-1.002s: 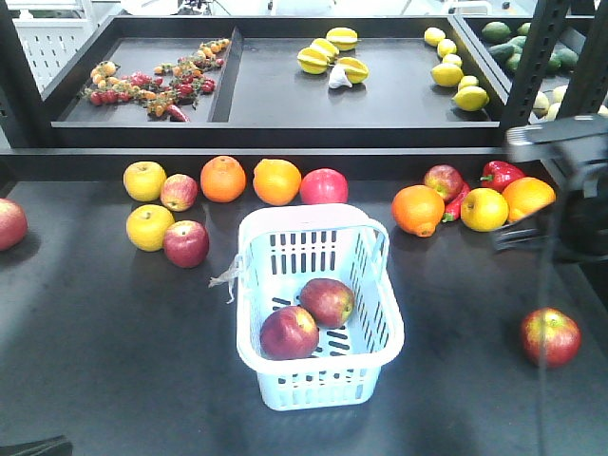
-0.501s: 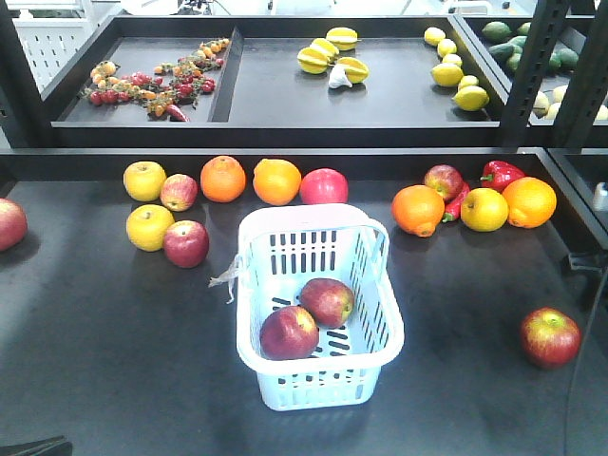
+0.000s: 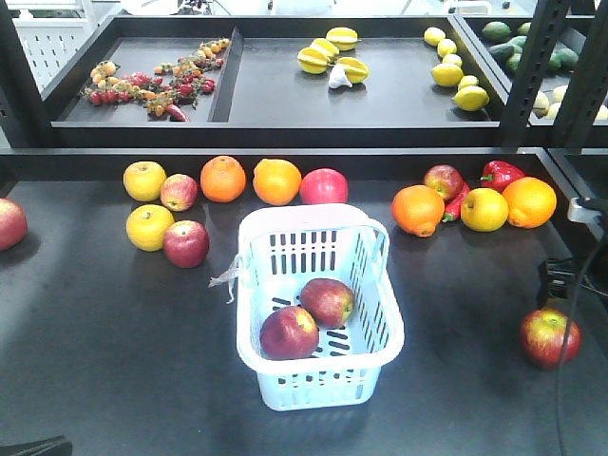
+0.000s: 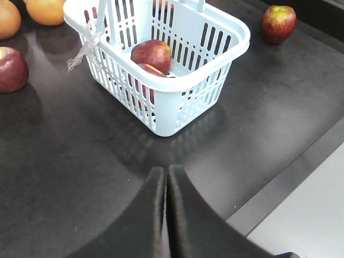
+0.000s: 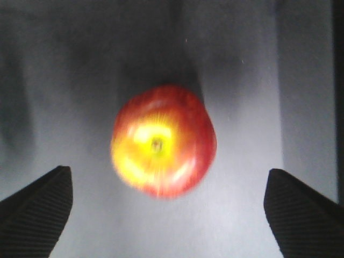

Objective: Pick three apples into basket with both arms
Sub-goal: 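Grasp the third red apple near the table edge with the right gripper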

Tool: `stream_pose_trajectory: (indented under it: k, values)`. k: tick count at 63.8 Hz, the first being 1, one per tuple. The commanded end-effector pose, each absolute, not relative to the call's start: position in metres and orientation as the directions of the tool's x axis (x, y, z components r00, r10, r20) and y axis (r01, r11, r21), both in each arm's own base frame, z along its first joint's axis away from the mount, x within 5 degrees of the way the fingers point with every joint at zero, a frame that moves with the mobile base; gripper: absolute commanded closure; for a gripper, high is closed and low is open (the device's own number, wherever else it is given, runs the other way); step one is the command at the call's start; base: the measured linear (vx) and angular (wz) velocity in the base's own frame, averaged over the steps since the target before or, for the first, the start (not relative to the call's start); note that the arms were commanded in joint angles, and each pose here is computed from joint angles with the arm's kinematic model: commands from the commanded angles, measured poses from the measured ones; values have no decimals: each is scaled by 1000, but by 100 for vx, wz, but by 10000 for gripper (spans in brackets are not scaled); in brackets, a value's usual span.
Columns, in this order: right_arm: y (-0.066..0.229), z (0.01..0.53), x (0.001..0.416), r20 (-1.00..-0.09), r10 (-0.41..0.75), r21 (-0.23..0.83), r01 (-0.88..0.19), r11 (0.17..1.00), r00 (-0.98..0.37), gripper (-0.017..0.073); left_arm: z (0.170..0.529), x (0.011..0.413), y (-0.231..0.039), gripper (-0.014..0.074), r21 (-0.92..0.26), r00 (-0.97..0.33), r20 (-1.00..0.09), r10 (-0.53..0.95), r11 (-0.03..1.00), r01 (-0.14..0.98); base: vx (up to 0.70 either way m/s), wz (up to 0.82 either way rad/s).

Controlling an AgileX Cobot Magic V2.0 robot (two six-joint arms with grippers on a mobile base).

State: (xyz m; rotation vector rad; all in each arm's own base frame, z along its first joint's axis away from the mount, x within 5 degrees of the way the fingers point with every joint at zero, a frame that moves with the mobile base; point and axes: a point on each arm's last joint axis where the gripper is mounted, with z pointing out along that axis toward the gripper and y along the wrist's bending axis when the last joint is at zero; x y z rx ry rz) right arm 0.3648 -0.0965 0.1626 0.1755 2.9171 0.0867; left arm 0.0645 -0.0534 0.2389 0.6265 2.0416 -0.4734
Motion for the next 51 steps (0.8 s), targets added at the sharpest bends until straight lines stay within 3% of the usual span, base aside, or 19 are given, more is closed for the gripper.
stream_pose_trajectory:
  k: [1,34,43,51]
  values:
    - [-101,177,376,-257,132,68,118,991,-957,-111,253,68,-56,601,-109,-400,-899,177,795,596,0,0]
    - [-104,115,388,-106,146,102,135,986,-984,-52,253,68,-56,601,-109,-400,-899,177,795,596,0,0]
    - [-104,116,389,-117,153,107,141,984,-981,40,253,68,-56,601,-109,-400,-899,177,795,596,0,0]
    - [-103,117,389,-112,152,110,139,984,-982,189,253,68,-56,601,-109,-400,-899,177,795,596,0,0]
